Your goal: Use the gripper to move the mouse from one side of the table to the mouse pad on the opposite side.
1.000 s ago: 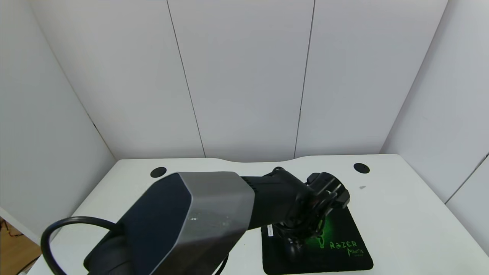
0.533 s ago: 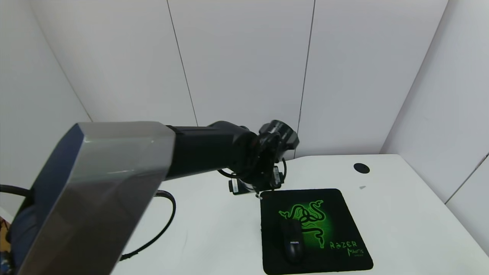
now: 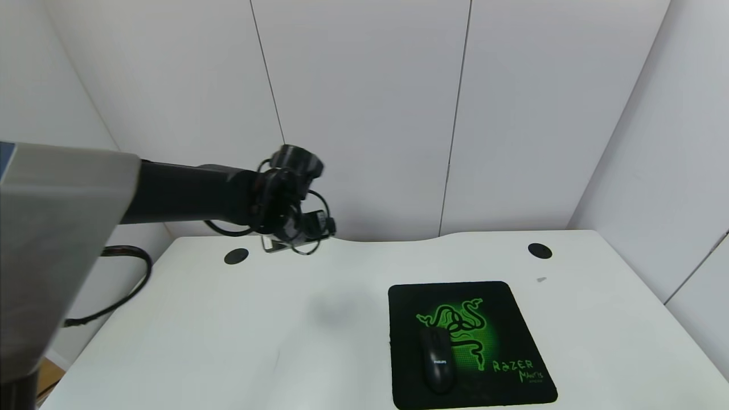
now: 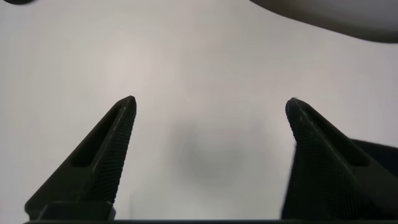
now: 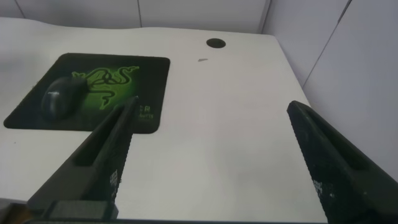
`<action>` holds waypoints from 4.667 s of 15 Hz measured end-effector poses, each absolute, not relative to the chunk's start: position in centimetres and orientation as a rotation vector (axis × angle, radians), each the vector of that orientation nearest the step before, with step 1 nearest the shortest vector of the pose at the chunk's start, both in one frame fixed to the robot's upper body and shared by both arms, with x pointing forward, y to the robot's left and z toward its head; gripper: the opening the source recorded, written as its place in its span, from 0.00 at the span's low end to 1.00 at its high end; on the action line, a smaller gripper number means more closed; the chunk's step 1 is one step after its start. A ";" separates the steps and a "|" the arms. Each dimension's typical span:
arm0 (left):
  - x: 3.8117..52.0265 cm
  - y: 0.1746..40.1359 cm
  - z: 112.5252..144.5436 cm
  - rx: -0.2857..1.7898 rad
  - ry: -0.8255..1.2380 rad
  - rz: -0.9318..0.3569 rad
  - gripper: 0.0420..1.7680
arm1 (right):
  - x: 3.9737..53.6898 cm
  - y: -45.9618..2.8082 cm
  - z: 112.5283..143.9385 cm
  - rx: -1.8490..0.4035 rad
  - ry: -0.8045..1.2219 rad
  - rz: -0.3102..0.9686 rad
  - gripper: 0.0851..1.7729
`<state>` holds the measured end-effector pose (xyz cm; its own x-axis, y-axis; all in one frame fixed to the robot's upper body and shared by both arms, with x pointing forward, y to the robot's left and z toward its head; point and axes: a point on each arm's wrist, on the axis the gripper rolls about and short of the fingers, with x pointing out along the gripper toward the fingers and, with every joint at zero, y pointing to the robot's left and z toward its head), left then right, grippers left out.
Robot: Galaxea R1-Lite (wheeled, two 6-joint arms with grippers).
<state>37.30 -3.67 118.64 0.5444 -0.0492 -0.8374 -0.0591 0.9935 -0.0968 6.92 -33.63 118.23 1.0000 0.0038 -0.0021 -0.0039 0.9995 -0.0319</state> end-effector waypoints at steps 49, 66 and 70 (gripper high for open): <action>4.9 33.1 124.0 0.056 -0.271 -0.098 0.97 | 6.9 -33.6 118.2 -0.032 0.002 0.004 0.96; 6.9 33.3 118.3 0.015 -0.003 -0.008 0.97 | 6.9 -33.6 118.2 -0.032 0.002 0.004 0.96; 6.9 33.3 118.3 0.013 -0.003 -0.007 0.97 | 6.9 -33.6 118.2 -0.032 0.002 0.004 0.96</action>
<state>6.88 33.33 118.27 1.0000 -0.0072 0.0028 0.0072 0.9999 0.0128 6.92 -33.63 118.23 1.0000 0.0040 -0.0021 -0.0041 0.9995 -0.0319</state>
